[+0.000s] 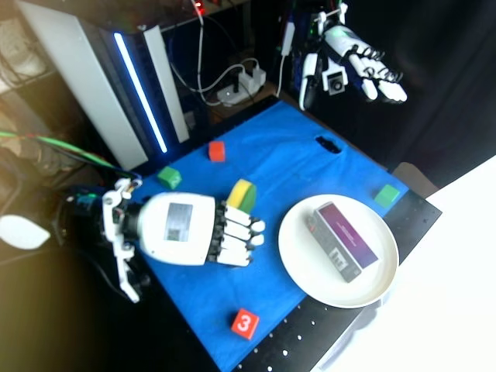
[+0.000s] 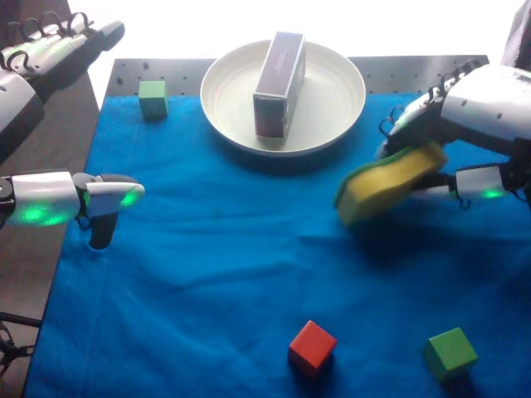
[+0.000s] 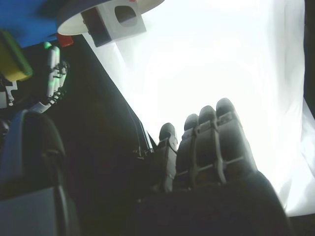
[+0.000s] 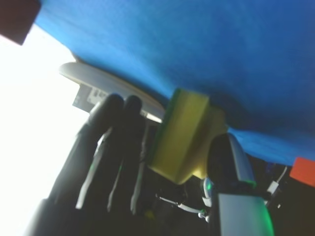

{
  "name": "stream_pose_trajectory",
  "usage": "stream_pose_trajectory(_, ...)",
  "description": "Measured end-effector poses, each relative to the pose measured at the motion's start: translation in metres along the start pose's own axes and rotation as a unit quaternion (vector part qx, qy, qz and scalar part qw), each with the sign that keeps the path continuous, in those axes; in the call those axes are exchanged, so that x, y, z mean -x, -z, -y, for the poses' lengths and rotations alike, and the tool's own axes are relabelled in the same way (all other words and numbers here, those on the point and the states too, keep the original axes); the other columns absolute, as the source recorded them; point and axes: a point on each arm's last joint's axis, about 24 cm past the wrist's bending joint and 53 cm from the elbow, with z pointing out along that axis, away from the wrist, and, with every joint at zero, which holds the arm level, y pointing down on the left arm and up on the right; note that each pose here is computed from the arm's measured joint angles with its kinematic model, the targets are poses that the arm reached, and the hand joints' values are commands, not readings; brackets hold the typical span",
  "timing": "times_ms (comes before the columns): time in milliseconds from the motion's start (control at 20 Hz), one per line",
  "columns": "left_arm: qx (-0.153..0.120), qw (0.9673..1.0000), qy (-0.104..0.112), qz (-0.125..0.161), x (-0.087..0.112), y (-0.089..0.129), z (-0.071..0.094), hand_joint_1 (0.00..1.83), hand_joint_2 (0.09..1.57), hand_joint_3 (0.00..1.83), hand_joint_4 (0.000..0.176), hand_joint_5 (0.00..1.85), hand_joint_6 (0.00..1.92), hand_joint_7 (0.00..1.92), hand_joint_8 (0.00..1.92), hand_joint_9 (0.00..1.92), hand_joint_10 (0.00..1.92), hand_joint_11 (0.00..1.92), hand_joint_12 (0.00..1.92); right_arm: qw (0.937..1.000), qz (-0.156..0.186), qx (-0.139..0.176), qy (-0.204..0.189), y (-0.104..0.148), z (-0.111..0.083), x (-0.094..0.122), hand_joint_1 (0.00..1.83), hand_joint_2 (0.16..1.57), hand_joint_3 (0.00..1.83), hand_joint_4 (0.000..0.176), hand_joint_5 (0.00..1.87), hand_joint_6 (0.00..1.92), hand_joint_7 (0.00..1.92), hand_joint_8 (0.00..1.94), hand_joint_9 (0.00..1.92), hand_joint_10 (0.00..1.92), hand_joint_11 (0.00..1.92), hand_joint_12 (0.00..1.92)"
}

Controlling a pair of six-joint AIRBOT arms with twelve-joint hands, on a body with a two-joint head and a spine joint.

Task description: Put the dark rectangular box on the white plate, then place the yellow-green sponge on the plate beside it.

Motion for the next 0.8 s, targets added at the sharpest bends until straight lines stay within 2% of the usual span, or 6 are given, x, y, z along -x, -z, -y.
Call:
stream_pose_trajectory(150,0.0,1.0,0.001,0.001,0.0,0.0,0.0,0.8,0.88,0.01,0.103,0.02,0.0,0.0,0.0,0.0,0.0,0.0,0.0,0.9999,0.012,0.004,-0.002,-0.003,-0.004,0.01,1.24,1.1,0.0,0.0,0.9,1.07,1.12,0.9,1.01,1.36,0.87,1.77)
stream_pose_trajectory(200,0.003,1.0,0.002,0.0,-0.001,0.001,-0.002,0.81,0.89,0.01,0.105,0.02,0.0,0.0,0.0,0.0,0.0,0.0,0.0,0.9998,0.02,0.006,-0.003,-0.005,-0.006,0.017,1.16,1.13,0.0,0.0,0.92,1.09,1.04,1.1,1.02,1.48,0.9,1.81)
stream_pose_trajectory(350,0.005,1.0,0.005,-0.003,-0.003,0.002,-0.003,0.81,0.9,0.01,0.107,0.01,0.0,0.0,0.0,0.0,0.0,0.0,0.0,0.9981,0.057,0.016,-0.012,-0.011,-0.013,0.046,1.18,1.08,0.0,0.0,1.03,0.89,1.13,0.92,1.1,1.22,0.86,1.56)
stream_pose_trajectory(600,0.004,0.9999,0.012,-0.004,-0.007,0.002,-0.002,0.84,0.91,0.01,0.094,0.01,0.0,0.0,0.0,0.0,0.0,0.0,0.0,0.9956,0.087,0.032,-0.015,-0.041,-0.022,0.065,1.15,1.11,0.0,0.0,0.97,1.01,0.97,1.16,0.92,1.52,0.81,1.84)
stream_pose_trajectory(650,0.005,0.9999,0.012,-0.006,-0.007,0.002,-0.003,0.84,0.9,0.01,0.106,0.01,0.0,0.0,0.0,0.0,0.0,0.0,0.0,0.9957,0.086,0.031,-0.015,-0.047,-0.023,0.064,1.15,1.11,0.0,0.0,0.98,1.0,0.97,1.11,0.9,1.44,0.77,1.76)
stream_pose_trajectory(800,0.004,0.9999,0.014,-0.005,-0.007,0.002,-0.002,0.81,0.91,0.01,0.087,0.0,0.0,0.0,0.0,0.0,0.0,0.0,0.0,0.9943,0.101,0.031,-0.018,-0.065,-0.027,0.077,1.15,1.11,0.0,0.0,0.97,1.01,1.06,1.01,1.06,1.39,0.93,1.7)
